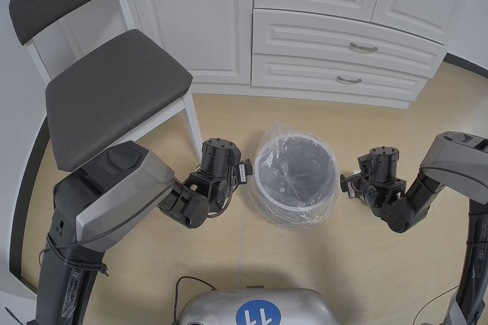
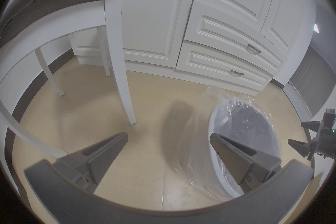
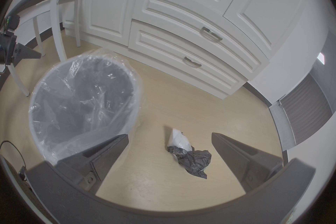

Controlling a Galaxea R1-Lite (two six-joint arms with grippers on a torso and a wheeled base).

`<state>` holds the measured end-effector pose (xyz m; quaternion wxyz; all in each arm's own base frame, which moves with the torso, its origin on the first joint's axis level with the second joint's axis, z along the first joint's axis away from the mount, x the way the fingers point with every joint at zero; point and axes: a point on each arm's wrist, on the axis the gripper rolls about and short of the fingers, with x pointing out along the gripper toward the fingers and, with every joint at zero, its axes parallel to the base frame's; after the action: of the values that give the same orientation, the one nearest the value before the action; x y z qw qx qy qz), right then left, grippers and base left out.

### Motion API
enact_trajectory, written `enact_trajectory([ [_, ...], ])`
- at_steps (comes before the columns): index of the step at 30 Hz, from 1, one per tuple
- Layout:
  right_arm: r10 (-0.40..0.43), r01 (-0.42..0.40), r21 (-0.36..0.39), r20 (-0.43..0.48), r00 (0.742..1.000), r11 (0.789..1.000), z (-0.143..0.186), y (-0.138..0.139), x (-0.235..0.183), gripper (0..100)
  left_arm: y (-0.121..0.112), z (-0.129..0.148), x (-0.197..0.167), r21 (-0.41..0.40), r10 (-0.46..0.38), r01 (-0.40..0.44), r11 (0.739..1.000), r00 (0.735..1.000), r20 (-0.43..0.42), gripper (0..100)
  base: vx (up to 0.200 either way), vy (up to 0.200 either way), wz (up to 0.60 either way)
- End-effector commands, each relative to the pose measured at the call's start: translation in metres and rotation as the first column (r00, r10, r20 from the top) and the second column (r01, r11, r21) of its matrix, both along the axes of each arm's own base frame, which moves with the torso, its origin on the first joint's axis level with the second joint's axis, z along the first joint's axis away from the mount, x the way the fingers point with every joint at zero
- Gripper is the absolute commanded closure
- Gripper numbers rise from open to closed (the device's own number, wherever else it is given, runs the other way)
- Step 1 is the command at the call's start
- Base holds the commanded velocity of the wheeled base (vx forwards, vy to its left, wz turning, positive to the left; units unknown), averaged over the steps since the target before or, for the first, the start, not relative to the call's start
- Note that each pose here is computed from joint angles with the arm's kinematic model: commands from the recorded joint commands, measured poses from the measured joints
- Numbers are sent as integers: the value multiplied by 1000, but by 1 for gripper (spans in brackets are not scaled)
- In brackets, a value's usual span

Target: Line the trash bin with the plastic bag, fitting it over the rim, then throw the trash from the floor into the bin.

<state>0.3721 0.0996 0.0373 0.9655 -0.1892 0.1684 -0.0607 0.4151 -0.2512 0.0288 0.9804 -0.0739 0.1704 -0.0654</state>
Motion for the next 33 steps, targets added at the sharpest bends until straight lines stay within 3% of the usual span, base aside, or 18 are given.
enact_trajectory([
  [1,10,-11,15,33,999,1000,6,3,0,0,0,0,0,0,0,0,1000,1000,1,0,0,0,0],
  [5,39,-48,79,111,993,996,4,23,9,0,0,0,0,0,0,0,1000,1000,1,0,0,0,0],
  [13,75,-76,59,10,997,995,-47,44,9,0,0,-1,0,1,0,0,1000,1000,-1,0,0,0,0],
  [27,29,-29,0,22,999,1000,-11,3,-4,0,0,0,0,-1,0,0,1000,1000,0,0,0,0,0],
  [33,65,-67,-41,-38,997,997,-15,-10,-15,0,-2,0,-2,0,-4,4,1000,1000,-2,0,0,0,0],
])
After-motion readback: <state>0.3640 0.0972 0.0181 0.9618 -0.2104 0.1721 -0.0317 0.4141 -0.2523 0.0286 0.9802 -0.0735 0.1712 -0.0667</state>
